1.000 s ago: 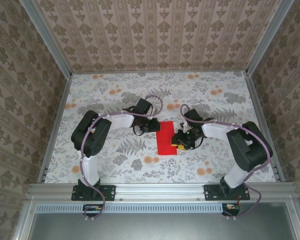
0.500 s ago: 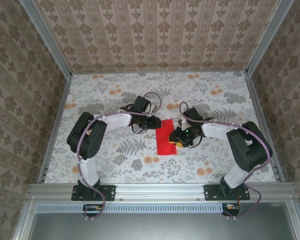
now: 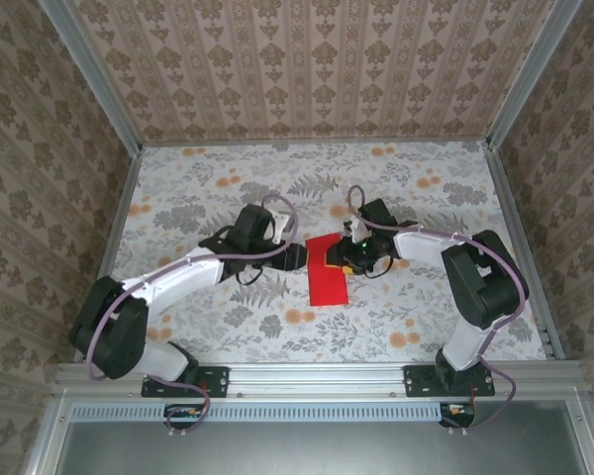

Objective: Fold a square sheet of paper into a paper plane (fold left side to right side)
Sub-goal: Fold the triangle a second time at the center of the table.

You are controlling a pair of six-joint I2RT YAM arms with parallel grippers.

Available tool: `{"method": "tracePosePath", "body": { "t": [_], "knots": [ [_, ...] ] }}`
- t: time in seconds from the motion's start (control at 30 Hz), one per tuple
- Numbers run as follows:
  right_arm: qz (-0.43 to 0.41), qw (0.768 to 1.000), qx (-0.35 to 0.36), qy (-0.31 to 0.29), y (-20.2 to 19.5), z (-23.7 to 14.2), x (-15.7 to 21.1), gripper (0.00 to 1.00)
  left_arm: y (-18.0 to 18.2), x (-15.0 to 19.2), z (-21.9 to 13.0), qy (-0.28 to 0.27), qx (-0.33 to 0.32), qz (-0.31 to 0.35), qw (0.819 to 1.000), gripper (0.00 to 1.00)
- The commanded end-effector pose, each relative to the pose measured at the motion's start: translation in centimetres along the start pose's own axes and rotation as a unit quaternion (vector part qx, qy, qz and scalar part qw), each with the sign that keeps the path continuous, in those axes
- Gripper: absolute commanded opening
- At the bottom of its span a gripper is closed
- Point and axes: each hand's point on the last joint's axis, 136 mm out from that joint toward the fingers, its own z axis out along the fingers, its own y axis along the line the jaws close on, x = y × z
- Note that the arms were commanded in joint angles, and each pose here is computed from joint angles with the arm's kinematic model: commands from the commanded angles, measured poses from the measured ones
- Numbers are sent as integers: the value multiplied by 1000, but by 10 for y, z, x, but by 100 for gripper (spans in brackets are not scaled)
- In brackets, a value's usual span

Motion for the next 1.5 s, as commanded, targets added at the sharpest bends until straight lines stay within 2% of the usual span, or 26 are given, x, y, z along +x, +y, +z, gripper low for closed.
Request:
{"method": "tracePosePath", "body": {
  "t": [0.0,0.27,0.37,0.53,0.77,1.03,1.2,1.3,1.37,1.47],
  "knots": [
    [-6,1000,-12,13,3,1,-5,43,-5,13,-6,-6,-10,29,1000,56],
    [20,1000,-5,-5,-1,-2,-30,12,-28,23,-12,-15,-25,111,993,60],
    [27,1000,-4,-9,-1,-2,-39,7,-42,20,-12,-18,-25,152,988,63],
    [50,999,-4,-5,-2,2,-42,7,-72,30,2,13,-19,220,975,69],
    [56,998,-8,1,0,3,-42,7,-91,43,42,68,-50,272,958,72],
    [52,999,-3,5,-1,1,-40,7,-90,50,69,106,-97,297,944,79],
    [52,999,-1,6,-2,2,-39,7,-82,52,75,111,-143,315,932,79],
    [52,999,0,7,-3,2,-38,7,-79,54,80,117,-149,317,929,77],
    [52,999,0,7,-3,2,-38,7,-78,54,81,118,-154,316,929,71],
    [50,999,4,9,-3,2,-38,7,-76,54,82,118,-158,316,928,54]
  ]
}}
